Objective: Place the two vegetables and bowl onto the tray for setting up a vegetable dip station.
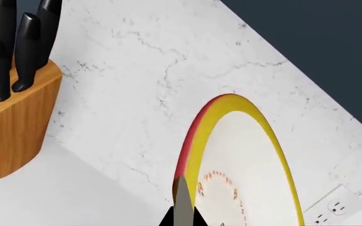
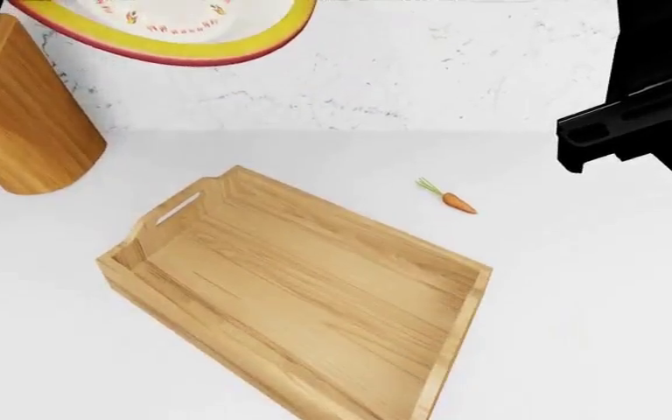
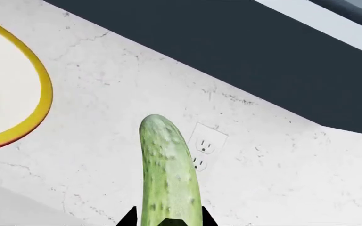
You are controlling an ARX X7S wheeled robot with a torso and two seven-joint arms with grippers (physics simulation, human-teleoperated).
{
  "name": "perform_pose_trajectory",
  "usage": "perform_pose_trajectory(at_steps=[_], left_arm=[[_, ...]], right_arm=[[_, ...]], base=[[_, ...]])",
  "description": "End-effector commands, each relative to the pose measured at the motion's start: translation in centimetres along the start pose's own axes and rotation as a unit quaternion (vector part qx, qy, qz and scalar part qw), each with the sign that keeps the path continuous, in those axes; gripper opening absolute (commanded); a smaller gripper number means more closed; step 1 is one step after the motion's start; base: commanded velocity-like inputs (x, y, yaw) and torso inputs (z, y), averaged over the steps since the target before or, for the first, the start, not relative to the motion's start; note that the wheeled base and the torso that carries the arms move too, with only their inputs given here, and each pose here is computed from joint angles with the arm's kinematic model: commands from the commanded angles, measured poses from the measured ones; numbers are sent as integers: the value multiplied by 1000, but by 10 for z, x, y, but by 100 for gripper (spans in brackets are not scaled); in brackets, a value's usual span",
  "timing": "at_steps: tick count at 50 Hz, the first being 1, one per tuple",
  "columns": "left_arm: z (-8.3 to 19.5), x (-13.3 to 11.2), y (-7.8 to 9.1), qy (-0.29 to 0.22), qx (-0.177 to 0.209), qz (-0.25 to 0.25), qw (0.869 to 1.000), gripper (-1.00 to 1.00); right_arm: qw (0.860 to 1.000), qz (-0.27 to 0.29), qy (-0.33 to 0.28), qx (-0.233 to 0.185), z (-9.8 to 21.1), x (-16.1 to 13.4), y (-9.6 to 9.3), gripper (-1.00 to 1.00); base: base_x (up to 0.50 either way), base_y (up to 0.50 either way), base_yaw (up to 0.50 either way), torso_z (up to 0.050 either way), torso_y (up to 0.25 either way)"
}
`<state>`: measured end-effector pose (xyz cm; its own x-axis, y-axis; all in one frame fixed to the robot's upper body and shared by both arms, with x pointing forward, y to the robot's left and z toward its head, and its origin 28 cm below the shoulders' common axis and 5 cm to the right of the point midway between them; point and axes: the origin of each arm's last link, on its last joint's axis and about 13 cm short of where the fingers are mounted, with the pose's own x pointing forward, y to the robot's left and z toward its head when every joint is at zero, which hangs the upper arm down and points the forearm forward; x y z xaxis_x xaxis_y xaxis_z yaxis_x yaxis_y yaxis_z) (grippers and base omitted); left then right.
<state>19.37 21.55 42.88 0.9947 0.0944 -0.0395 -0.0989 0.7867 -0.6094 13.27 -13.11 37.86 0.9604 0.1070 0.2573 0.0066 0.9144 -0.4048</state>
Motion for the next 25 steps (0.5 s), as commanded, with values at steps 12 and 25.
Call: perform_pose_trajectory(at_steps=[12, 25], left_arm=[[-9, 4, 3, 21, 5, 3, 1000, -100], [-41, -4, 29, 128, -11, 28, 991, -100]], right_arm=[[1000, 7, 13, -9, -5, 1, 3, -100], [1000, 9, 18, -10, -5, 3, 6, -100]], base=[[0, 0, 0, 0, 0], [0, 0, 0, 0, 1]])
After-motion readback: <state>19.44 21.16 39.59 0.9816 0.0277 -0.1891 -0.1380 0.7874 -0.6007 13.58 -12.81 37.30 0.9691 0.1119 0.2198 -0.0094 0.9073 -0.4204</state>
